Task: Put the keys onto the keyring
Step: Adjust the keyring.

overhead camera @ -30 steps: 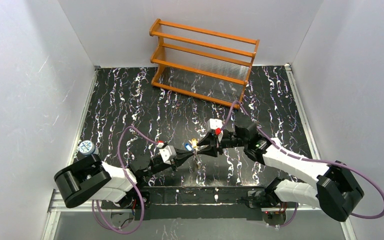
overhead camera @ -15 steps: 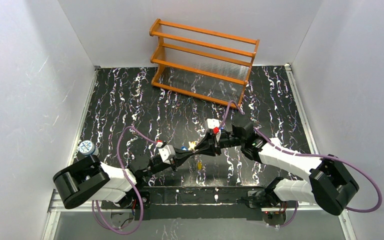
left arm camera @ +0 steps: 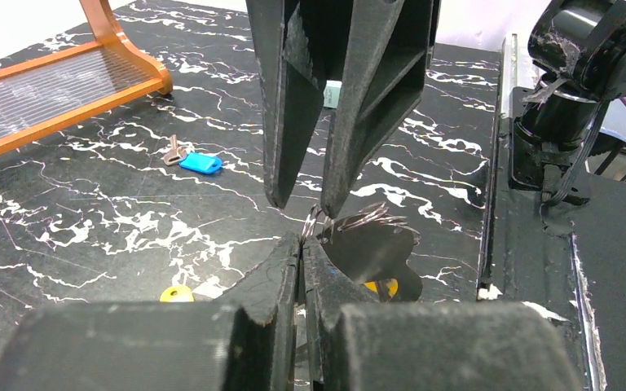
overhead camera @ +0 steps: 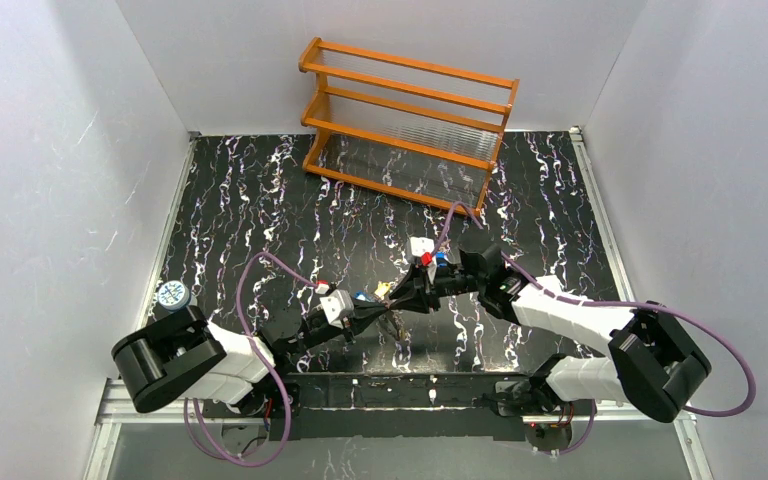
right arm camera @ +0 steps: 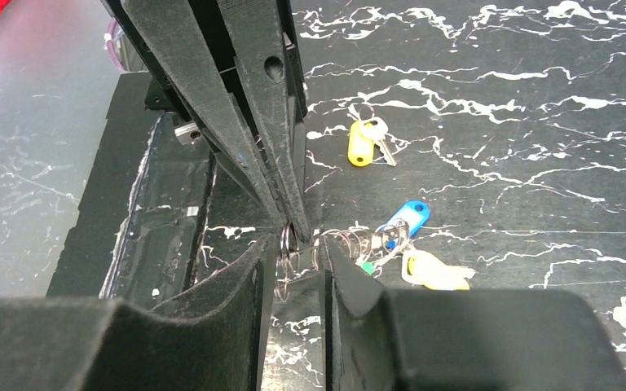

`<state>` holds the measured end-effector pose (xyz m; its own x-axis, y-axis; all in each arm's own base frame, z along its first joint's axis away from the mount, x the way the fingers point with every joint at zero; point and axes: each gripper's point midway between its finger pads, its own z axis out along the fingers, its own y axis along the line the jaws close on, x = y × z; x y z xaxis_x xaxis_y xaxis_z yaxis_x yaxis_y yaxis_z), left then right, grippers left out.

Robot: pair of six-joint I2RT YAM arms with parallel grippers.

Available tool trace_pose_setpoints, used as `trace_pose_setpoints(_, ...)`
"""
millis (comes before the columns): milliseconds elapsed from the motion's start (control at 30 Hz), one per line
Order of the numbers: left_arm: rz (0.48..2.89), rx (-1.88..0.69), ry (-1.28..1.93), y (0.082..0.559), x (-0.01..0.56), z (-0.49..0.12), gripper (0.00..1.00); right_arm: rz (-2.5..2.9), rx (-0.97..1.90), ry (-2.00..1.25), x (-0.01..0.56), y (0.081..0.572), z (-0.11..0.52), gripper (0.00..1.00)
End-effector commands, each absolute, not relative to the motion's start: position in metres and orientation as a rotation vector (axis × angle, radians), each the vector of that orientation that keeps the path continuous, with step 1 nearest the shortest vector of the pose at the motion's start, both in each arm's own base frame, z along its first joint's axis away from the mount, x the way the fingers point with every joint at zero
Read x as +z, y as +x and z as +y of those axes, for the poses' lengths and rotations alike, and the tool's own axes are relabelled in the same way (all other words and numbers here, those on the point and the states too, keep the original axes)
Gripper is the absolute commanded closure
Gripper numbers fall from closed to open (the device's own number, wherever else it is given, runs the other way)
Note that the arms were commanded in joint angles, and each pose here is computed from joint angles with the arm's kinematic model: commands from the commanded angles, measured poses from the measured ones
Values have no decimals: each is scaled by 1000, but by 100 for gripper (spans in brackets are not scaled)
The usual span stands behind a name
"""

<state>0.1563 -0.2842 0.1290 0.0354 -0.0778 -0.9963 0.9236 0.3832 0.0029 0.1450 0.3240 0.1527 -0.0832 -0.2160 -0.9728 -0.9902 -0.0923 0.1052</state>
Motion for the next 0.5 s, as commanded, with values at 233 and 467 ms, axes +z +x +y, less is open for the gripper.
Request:
trace_pose_setpoints(233, 1401, -888, 891, 161, 94, -281, 100, 1457, 1174, -1291, 150, 157, 307, 64)
trace_pose_setpoints(467, 1398, -890, 944, 166, 86, -296, 100, 1499, 1182, -1319, 129, 155, 295, 65)
